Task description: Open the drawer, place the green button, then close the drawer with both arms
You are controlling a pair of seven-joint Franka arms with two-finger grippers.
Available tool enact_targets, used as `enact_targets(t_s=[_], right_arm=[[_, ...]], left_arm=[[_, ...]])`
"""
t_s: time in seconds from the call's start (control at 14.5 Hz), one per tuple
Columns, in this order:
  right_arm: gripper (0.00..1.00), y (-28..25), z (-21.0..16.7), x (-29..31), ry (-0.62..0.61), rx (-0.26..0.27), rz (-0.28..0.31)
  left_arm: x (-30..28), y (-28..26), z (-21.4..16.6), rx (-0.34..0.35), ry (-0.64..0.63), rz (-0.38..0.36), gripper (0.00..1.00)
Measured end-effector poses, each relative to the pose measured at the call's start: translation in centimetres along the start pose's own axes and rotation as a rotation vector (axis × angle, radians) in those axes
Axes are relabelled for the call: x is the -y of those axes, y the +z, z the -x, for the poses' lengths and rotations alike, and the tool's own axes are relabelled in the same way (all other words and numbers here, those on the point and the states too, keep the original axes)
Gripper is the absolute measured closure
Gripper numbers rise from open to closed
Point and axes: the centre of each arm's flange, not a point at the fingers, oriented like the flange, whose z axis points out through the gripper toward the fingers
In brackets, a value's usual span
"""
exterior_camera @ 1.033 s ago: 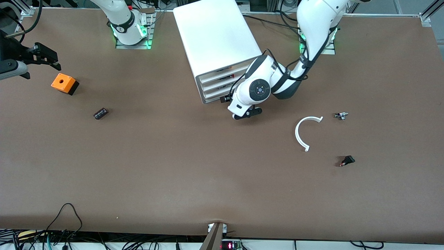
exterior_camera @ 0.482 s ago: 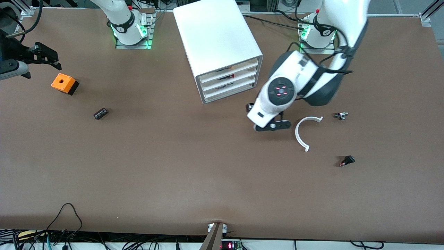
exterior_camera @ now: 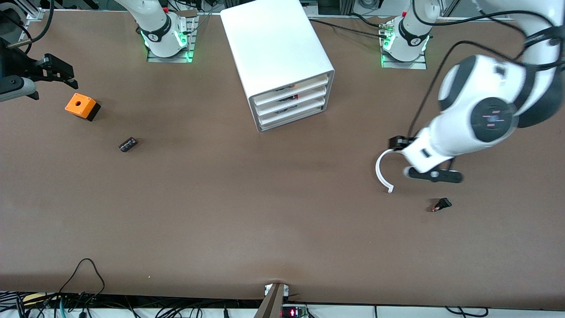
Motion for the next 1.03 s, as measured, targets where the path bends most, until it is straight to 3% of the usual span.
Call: enact_targets(t_s=[0.41, 0.62, 1.03], right_arm=[[0.00, 0.1, 0.3, -0.5, -0.027, 0.008, -0.004], [0.00, 0.2, 0.5, -0.8, -0.043, 0.018, -0.009], [0.00, 0.2, 0.5, -0.8, -0.044, 0.019, -0.009]], left_arm=[[4.3, -9.2, 5.7, -0.131, 0.004, -0.065, 0.00], [6.7, -11.9, 8.4, -0.174, -0.045, -0.021, 0.00], [9.5, -11.0, 11.1, -0.131, -0.081, 0.016, 0.00]])
